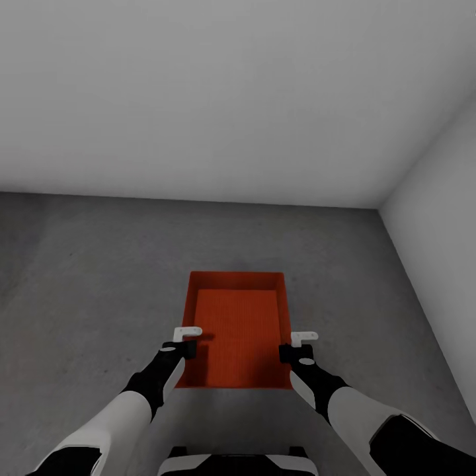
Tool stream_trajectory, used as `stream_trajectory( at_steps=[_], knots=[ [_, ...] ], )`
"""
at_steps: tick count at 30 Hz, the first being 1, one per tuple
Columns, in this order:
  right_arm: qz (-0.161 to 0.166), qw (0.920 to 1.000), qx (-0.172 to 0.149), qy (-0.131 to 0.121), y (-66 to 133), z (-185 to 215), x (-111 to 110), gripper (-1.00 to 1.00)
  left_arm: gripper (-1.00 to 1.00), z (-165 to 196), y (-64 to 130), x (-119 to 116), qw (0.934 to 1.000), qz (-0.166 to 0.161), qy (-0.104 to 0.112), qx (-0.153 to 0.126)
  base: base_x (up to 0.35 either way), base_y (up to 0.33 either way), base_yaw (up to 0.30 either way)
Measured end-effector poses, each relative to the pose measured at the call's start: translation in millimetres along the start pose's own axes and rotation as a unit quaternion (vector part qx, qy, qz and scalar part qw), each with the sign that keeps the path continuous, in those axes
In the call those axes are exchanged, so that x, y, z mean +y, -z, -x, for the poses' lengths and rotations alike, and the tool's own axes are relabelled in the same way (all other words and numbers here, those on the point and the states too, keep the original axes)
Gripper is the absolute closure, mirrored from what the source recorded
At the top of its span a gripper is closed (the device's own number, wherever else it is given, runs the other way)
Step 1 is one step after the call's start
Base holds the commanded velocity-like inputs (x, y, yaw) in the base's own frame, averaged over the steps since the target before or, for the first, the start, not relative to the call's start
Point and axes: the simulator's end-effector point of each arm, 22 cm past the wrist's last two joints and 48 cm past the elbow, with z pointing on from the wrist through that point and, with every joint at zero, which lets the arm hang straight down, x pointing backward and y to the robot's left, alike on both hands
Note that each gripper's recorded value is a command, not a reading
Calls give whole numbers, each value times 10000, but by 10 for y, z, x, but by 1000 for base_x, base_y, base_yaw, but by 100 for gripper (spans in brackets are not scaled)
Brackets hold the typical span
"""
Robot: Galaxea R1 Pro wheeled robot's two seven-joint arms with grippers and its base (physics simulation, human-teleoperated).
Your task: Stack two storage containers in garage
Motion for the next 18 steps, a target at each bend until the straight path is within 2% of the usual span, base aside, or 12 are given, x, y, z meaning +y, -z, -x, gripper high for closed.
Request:
stream_trajectory(
  at_steps=[18],
  knots=[
    [0, 10000, 4, -1, -3, -7, 1, 100, 100, -5, -4, 0, 10000, 0, -1, 4, 0, 0, 0]
  ],
)
